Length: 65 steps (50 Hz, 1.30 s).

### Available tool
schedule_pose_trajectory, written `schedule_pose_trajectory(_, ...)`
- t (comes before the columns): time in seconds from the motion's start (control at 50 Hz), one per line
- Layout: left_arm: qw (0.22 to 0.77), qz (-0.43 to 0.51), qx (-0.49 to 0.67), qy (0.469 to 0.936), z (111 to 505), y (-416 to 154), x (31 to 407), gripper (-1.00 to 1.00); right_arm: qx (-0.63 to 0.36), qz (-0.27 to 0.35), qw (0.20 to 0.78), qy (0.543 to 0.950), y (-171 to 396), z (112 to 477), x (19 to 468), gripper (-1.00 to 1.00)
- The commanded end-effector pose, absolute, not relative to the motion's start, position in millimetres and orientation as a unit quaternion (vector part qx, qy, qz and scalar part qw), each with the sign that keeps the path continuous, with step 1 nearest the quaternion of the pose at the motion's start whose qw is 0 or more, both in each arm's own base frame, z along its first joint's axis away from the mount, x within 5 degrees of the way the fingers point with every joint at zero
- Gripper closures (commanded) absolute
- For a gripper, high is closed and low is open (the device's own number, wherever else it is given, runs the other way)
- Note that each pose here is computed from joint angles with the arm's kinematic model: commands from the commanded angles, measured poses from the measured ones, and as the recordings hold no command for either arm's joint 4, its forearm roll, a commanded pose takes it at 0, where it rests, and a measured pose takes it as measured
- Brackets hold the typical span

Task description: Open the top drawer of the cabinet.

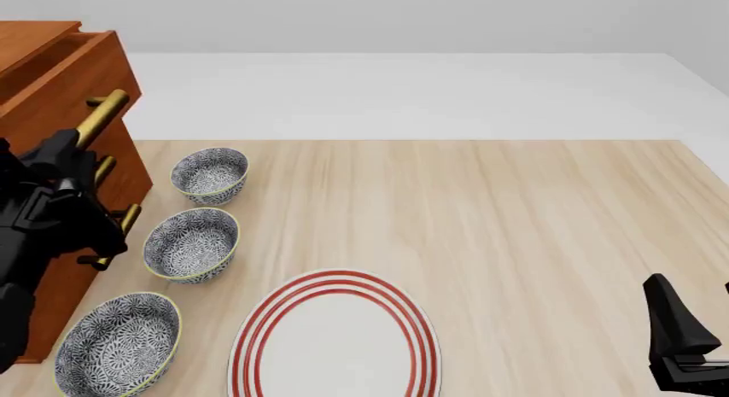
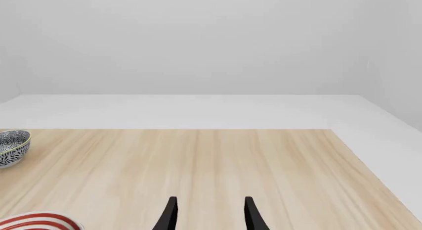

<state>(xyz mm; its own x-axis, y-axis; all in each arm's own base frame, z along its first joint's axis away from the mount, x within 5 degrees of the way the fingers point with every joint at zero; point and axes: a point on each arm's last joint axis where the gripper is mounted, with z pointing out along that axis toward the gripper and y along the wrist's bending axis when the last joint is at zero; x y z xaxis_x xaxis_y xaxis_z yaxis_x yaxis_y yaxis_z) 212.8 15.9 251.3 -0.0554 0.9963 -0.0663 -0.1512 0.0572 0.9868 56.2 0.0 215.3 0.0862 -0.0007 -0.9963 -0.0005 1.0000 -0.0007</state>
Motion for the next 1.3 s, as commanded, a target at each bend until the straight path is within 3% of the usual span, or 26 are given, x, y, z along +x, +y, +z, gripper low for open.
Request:
schedule_pose_trajectory(0.02,0.549,0.552,0.408,0.477,262.2,16.9,210.5,1.00,0.000,0.000,0.737,0.676,0.0,215.3,56.2,-1.00)
schedule_pose_trajectory(1.26,0.550,0.547,0.412,0.478,263.2,15.0,209.4,1.00,-0.001,0.000,0.737,0.676,0.0,215.3,56.2,-1.00)
schedule_pose_trajectory(1.28,0.548,0.548,0.415,0.477,261.7,14.3,208.4,-1.00,0.000,0.000,0.737,0.676,0.0,215.3,56.2,-1.00)
schedule_pose_trajectory(1.3,0.548,0.548,0.414,0.477,261.8,14.4,207.9,-1.00,-0.001,0.000,0.737,0.676,0.0,215.3,56.2,-1.00)
